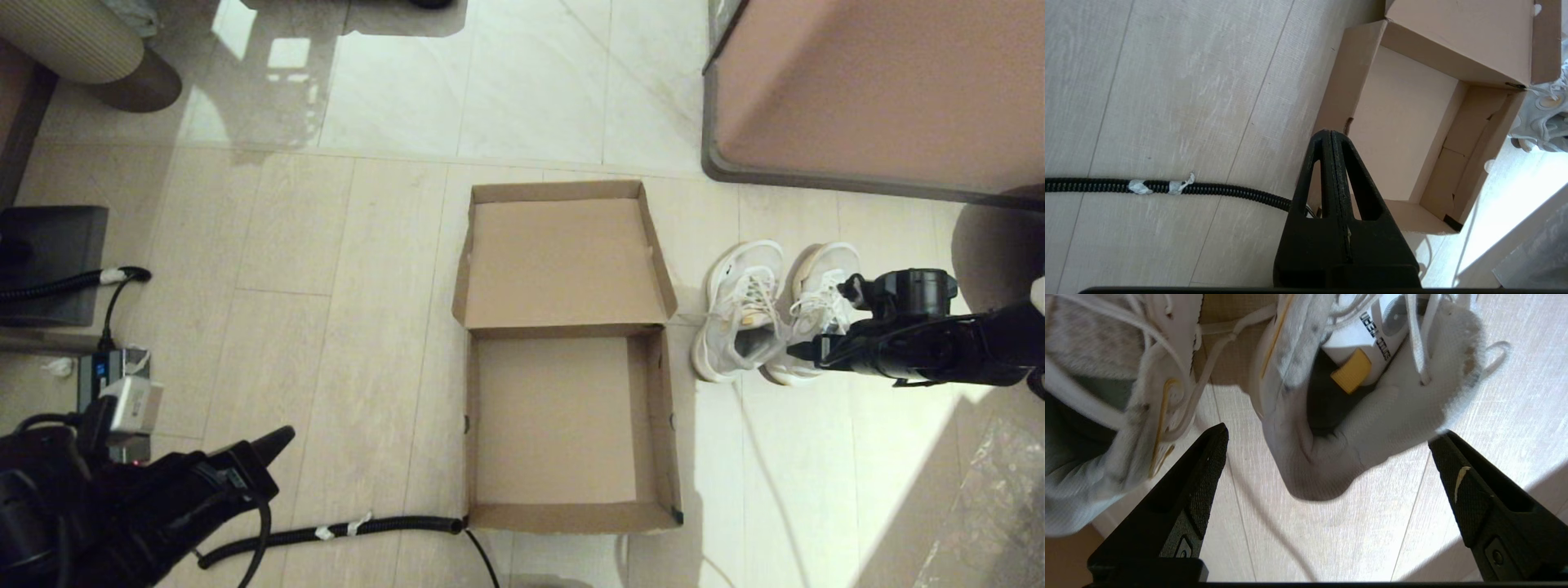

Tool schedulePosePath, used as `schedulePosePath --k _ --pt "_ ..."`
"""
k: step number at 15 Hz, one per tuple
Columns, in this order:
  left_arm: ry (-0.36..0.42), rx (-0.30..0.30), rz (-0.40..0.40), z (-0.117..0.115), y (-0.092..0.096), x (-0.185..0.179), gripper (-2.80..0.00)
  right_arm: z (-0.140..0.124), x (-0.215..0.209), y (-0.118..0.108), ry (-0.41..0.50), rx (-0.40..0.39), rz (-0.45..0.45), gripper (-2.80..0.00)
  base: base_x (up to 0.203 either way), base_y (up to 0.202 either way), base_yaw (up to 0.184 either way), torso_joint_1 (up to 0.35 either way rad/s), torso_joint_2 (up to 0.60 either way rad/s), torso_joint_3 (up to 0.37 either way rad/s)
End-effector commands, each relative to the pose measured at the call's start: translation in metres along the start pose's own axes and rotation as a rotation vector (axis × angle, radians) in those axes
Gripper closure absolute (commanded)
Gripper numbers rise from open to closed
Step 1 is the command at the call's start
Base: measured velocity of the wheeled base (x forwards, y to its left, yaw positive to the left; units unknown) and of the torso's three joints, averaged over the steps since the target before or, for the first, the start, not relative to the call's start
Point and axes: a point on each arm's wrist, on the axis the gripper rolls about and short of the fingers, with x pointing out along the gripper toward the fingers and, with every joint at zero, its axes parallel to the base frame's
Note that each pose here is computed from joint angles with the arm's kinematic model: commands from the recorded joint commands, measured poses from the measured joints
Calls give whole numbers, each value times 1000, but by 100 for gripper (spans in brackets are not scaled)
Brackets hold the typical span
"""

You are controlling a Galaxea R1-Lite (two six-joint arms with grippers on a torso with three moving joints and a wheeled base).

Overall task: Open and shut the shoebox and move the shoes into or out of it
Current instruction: Put the shoes into the shoe box

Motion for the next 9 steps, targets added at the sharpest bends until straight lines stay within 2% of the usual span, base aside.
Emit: schedulePosePath --k 1,6,9 --pt "-6 -4 -3 1 0 1 0 6 -11 1 -16 -2 3 -280 0 0 0 0 0 0" --pt "-14 -7 -7 3 -1 4 0 20 -48 6 23 -1 7 -280 0 0 0 0 0 0" --pt "-23 -7 -9 6 -2 6 0 17 -41 11 35 -5 57 -280 0 0 0 0 0 0"
